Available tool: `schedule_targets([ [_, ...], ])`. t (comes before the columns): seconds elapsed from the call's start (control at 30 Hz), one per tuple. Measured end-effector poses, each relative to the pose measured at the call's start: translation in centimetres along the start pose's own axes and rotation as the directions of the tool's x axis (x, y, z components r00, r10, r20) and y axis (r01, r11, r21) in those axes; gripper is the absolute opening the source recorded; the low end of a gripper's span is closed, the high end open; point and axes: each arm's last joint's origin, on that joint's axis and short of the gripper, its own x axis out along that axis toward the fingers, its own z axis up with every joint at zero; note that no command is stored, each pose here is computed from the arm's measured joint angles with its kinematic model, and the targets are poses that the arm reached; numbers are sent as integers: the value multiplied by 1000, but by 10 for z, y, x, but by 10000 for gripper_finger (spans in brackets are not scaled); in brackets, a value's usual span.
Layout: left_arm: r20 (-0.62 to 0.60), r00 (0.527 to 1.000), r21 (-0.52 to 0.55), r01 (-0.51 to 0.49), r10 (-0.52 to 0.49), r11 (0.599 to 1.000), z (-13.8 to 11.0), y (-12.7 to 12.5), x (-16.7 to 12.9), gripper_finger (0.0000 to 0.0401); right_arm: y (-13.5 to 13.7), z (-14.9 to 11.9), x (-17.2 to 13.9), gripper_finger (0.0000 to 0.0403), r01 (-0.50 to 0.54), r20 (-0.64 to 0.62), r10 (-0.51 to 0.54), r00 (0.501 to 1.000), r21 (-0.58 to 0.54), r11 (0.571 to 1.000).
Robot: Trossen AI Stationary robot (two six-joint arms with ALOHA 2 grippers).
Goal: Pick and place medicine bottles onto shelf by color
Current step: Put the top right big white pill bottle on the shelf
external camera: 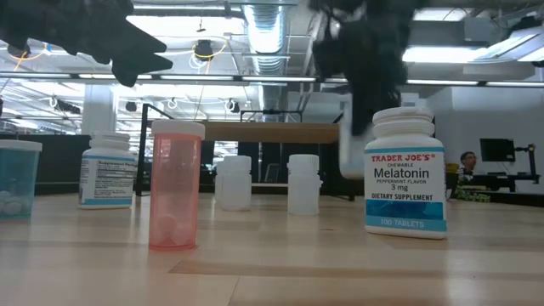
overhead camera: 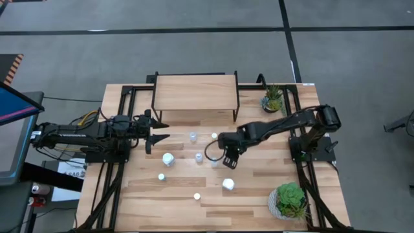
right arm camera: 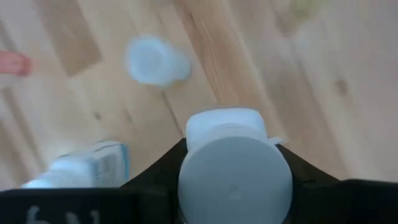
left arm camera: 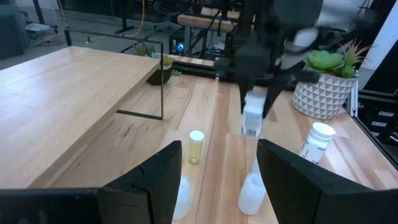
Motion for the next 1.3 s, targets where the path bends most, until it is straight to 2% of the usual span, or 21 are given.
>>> schedule_targets([
  [0.13,1,1000,0,0,0,1000,0,0,0,196,-1,31,-46,162,-3,58,8,998,-98,995],
  [0.23,1,1000,0,0,0,1000,0,0,0,197,-13,54,-80,162,7,122,10,992,-142,990],
  [0.33,1,1000,0,0,0,1000,0,0,0,196,-36,72,-110,162,37,186,-8,983,-151,988],
  [0.53,1,1000,-1,-2,2,1000,0,0,0,197,-93,100,-150,162,133,292,-83,953,-155,979],
  [0.67,1,1000,-1,-3,3,1000,0,0,0,197,-132,116,-153,162,189,267,-146,953,-140,972],
  [0.93,6,999,-1,-42,42,999,0,1,0,197,-190,154,-140,162,231,178,-195,965,-211,950],
  [1.13,8,998,2,-56,56,998,0,2,0,197,-216,166,-131,164,235,117,-211,970,-265,935],
  [1.3,8,998,5,-56,56,998,0,2,0,196,-223,172,-116,165,218,86,-201,976,-304,927],
])
